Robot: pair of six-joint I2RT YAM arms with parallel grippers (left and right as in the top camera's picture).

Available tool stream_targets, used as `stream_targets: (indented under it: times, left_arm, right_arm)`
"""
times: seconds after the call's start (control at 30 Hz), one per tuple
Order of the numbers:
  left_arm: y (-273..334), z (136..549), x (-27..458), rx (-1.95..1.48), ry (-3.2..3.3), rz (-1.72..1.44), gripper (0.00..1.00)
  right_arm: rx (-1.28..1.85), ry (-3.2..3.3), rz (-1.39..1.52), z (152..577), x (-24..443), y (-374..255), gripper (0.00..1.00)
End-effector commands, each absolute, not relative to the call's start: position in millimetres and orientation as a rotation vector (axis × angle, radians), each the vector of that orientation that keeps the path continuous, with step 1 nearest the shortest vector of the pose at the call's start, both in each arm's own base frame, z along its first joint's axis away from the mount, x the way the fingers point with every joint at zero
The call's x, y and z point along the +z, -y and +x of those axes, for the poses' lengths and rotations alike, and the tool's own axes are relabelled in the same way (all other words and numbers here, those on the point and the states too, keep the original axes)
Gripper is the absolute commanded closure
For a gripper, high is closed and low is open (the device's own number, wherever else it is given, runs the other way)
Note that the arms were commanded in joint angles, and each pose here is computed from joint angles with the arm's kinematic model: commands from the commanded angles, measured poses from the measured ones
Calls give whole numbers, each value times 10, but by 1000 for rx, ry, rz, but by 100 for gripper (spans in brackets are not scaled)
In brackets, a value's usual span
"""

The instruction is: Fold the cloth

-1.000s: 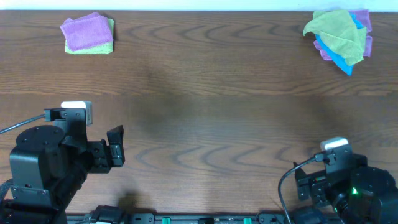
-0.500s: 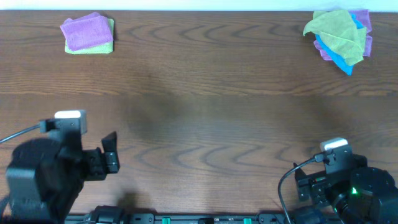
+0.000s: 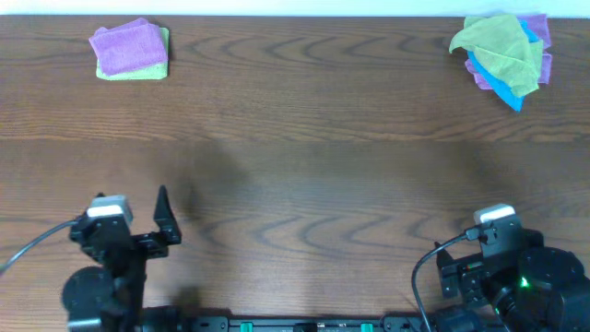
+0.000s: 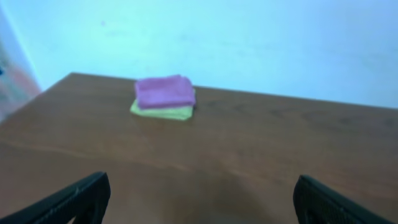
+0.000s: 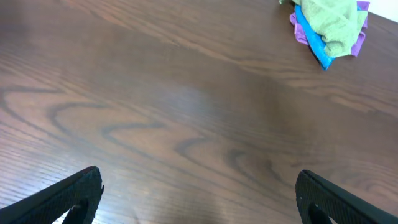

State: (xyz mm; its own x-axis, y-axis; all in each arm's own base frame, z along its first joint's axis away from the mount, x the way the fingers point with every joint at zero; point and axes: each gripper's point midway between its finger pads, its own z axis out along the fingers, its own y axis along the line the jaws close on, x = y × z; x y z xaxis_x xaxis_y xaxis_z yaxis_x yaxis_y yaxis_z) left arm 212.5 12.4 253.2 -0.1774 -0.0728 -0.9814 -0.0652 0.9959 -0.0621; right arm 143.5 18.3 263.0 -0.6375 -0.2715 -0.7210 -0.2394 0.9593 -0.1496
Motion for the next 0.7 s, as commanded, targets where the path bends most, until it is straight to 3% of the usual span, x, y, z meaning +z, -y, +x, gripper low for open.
stream_targets:
  times: [0.0,0.67]
  left_arm:
    - [-45,2223,2329,-63,-1714,-76,5]
    - [-83,2405,1661,-74,-1680,-111,5]
  right_arm:
    - [-45,-2287,-353,1427,2627,-186,1]
    - [-45,-2287,-353,1427,2628,-186,1]
